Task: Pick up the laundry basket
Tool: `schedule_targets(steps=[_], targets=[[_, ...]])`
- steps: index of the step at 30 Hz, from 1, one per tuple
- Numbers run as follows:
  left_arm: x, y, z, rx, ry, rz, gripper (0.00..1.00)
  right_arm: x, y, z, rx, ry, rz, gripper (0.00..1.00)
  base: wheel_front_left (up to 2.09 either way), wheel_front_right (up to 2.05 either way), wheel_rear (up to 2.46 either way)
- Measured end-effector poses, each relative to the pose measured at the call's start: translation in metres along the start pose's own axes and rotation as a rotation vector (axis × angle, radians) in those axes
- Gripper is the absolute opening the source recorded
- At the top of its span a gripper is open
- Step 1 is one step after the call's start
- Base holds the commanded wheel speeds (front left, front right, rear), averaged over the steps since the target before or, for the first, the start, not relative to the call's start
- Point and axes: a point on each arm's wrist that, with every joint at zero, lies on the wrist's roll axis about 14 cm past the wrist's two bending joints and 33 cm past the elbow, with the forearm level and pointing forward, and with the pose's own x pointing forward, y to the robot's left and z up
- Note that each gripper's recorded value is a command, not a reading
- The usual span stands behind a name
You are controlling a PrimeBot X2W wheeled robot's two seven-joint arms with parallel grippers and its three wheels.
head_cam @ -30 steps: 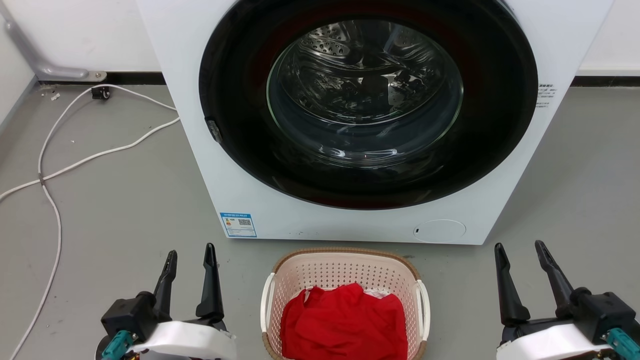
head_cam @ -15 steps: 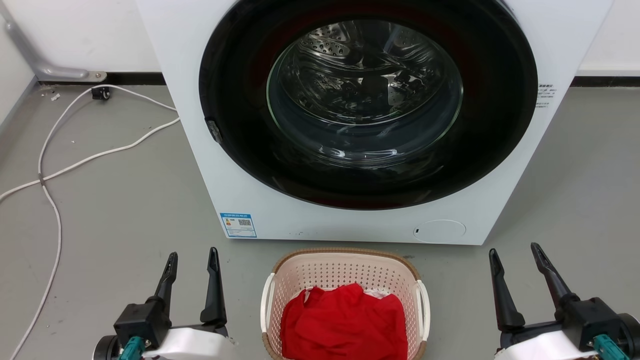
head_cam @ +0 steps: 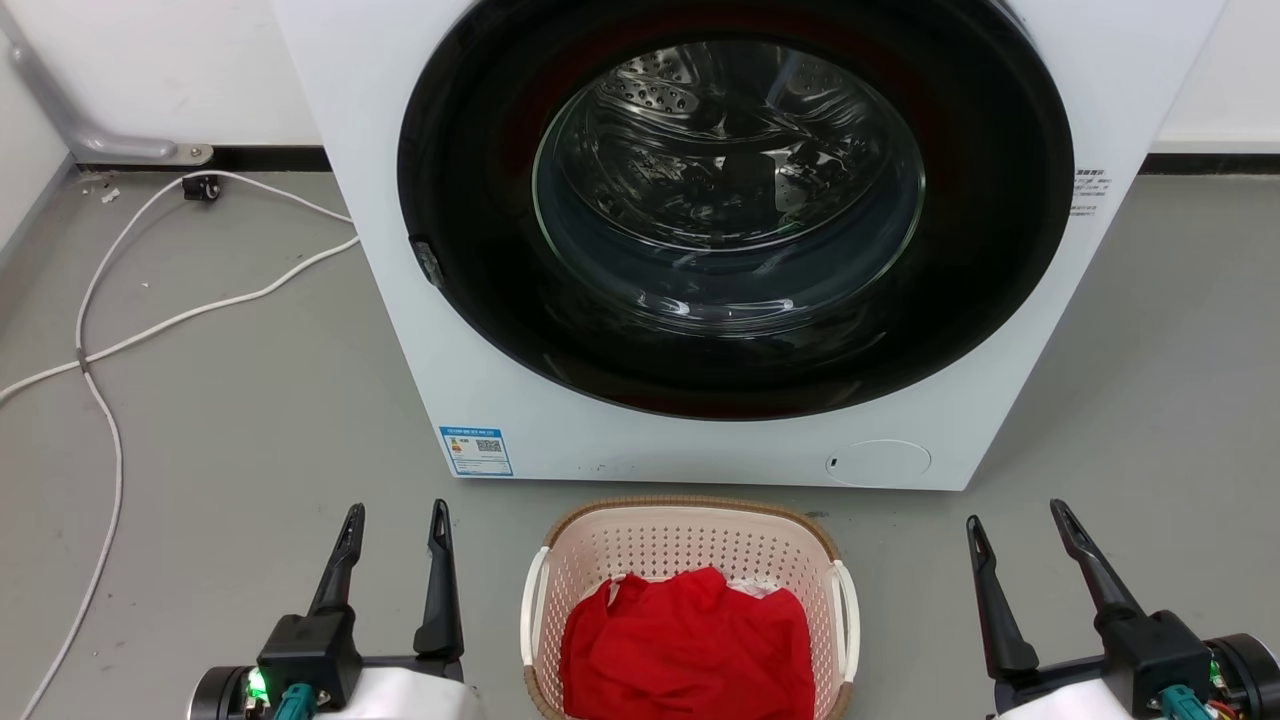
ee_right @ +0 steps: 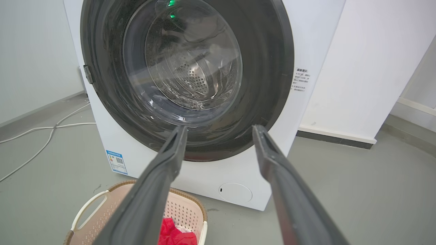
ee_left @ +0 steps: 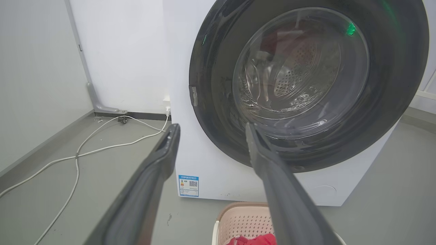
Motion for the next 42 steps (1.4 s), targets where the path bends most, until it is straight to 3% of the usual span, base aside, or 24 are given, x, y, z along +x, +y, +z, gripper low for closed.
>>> schedule_targets(steps=[25,31,37,42], targets=[[-0.001,0.001,-0.006,0.000,0.016,0.007,1.00,0.002,0.002,-0.003,-0.006,0.008,0.008,1.00,0.00,0.00,0.00],[0.011,0.001,-0.017,-0.007,0.047,-0.006,1.00,0.017,0.009,-0.004,-0.024,0.006,0.040,1.00,0.00,0.00,0.00],[0.033,-0.001,-0.050,-0.012,0.139,-0.042,1.00,0.041,0.018,-0.028,-0.038,0.070,0.081,1.00,0.00,0.00,0.00],[0.053,-0.005,-0.089,-0.001,0.252,-0.079,1.00,0.055,0.027,-0.069,-0.041,0.190,0.126,1.00,0.00,0.00,0.00]])
